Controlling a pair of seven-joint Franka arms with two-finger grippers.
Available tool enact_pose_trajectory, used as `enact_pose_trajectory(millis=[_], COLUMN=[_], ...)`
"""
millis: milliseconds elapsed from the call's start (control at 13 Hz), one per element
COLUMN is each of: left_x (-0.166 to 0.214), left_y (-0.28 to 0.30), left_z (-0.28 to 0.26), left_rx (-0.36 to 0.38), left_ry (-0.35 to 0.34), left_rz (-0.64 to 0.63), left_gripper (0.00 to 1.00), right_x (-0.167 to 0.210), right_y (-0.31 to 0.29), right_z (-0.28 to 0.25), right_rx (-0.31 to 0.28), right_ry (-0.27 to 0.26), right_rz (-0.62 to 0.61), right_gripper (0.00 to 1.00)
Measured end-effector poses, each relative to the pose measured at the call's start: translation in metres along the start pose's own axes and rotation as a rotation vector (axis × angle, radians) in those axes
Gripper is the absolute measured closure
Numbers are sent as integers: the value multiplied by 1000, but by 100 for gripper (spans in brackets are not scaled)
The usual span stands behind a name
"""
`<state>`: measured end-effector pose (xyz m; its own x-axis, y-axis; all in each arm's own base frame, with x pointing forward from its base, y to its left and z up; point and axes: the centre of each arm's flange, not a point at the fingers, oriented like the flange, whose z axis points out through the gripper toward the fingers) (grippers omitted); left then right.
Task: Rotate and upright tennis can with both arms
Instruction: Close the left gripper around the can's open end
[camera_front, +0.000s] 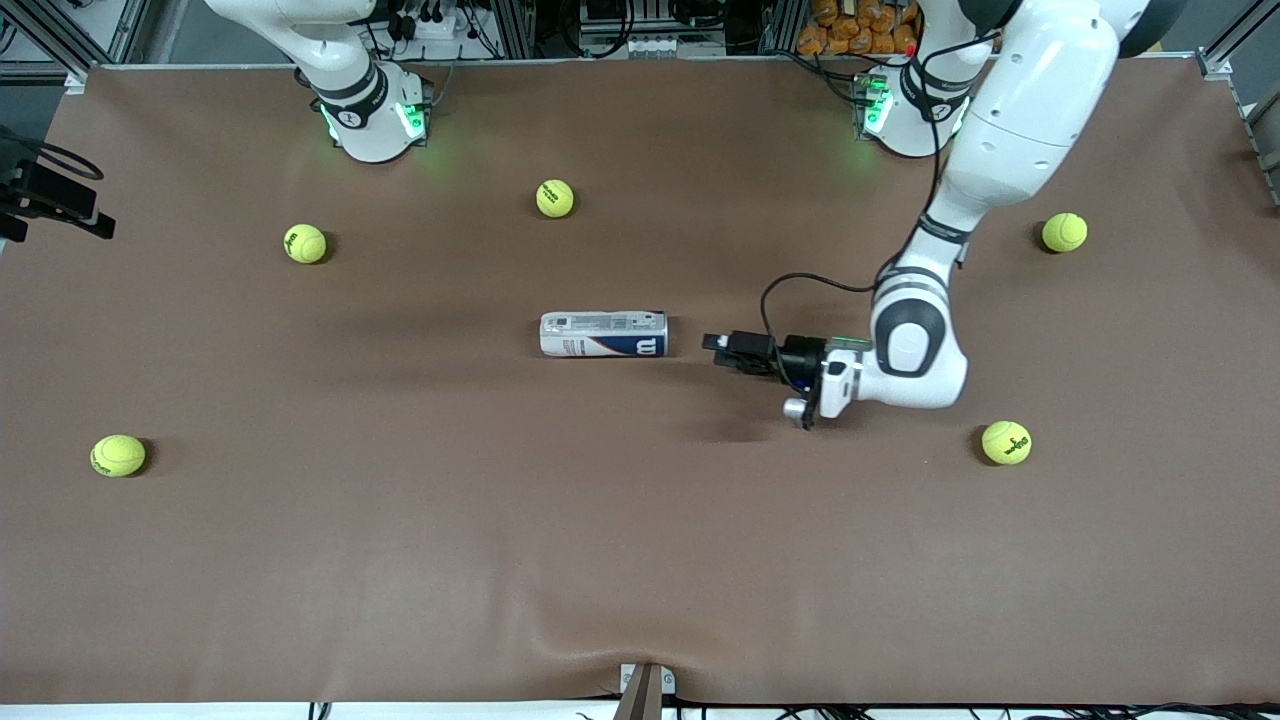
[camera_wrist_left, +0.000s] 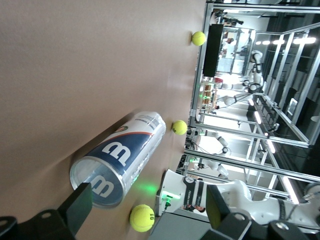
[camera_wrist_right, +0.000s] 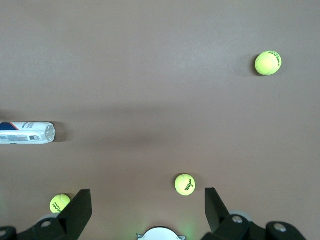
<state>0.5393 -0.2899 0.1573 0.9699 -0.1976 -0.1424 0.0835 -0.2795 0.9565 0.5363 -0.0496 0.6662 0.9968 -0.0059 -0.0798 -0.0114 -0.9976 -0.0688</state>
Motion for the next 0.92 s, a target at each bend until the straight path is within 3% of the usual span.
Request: enact_pose_trajectory(millis=[307,613,920], left_x=[-16,-26,-30], left_y=[-6,-9,-30], left_z=[33,53,60], left_rx=[-15,-38,-32], left_ry=[23,28,34], left_rz=[-52,-86,-104], left_gripper=[0,0,0], right_x=[-3,-8,-9], right_y=[-5,-5,-2], right_z=[-18,-21,-20], right_rx=[-7,-9,-49], right_ry=[36,14,7], right_rz=[-7,66,83], right_gripper=[0,0,0])
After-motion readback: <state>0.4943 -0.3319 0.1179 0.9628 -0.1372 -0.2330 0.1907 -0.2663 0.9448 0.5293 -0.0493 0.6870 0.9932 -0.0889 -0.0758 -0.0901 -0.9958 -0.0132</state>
